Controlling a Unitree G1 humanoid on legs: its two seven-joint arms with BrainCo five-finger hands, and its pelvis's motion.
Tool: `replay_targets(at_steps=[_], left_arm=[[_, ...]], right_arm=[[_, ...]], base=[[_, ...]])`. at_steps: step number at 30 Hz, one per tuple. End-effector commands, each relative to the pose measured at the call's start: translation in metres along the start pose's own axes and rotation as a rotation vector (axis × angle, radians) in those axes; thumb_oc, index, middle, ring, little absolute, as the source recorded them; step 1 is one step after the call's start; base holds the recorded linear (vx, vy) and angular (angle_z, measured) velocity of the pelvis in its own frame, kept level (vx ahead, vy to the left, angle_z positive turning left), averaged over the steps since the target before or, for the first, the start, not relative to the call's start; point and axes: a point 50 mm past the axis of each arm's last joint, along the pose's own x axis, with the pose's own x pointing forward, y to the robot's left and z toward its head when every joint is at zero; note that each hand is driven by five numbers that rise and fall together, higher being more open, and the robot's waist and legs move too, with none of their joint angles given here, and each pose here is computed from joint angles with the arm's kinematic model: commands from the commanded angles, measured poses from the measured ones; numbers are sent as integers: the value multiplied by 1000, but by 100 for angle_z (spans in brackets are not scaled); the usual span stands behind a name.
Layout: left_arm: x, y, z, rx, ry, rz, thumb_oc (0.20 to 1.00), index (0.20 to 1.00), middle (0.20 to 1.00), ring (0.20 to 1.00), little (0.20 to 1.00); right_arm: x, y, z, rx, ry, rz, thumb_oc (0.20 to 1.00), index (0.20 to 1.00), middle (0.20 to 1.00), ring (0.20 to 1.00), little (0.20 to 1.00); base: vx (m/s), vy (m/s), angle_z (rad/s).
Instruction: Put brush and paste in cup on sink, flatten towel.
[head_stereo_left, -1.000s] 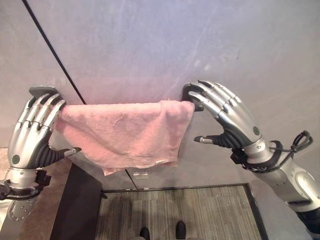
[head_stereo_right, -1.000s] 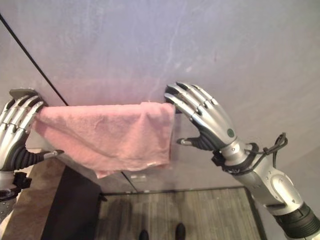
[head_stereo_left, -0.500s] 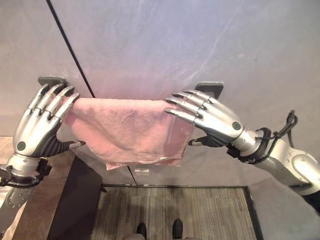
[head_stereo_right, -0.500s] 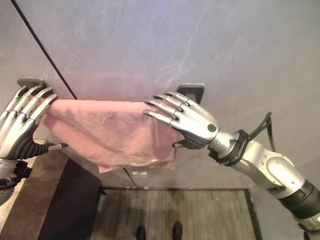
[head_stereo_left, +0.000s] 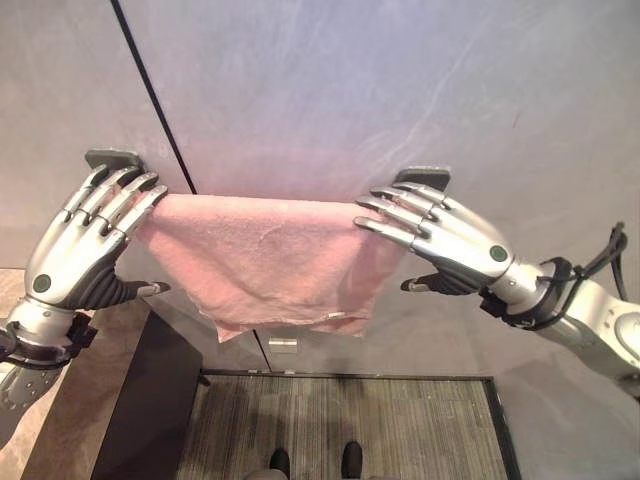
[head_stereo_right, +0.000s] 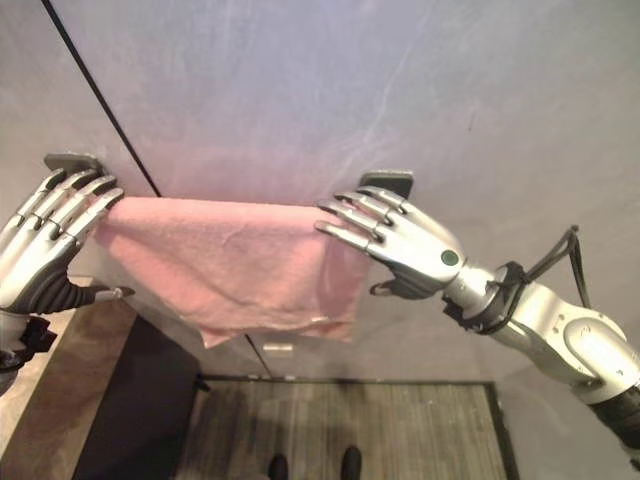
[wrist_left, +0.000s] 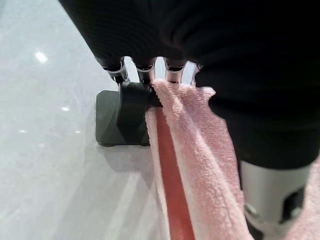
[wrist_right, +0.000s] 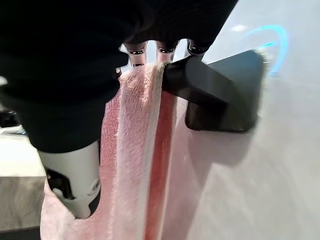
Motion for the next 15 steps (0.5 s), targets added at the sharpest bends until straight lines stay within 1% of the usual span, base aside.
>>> replay_targets(at_steps=[1,4,7,15], left_arm=[[-37,-38,-9,-13,89,-324,1000,1000,1000,1000,1000],[-36,-40,-8,-32,100,-314,1000,1000,1000,1000,1000],[-35,-41,-7,-50,107,-307,1000,1000,1000,1000,1000],[-29,-49,-5,-102,146,-259,1000,1000,1000,1000,1000]], right_arm=[[-23,25,-22,49,196,113,1000,1000,1000,1000,1000],[-21,21,-21,87,217,51,1000,1000,1000,1000,1000],[-18,19,-19,109,213,32,1000,1000,1000,1000,1000],[12,20,-7,285,174,-116,1000,1000,1000,1000,1000]], base=[[0,0,0],[0,0,0],[0,0,0],[2,-6,-1]])
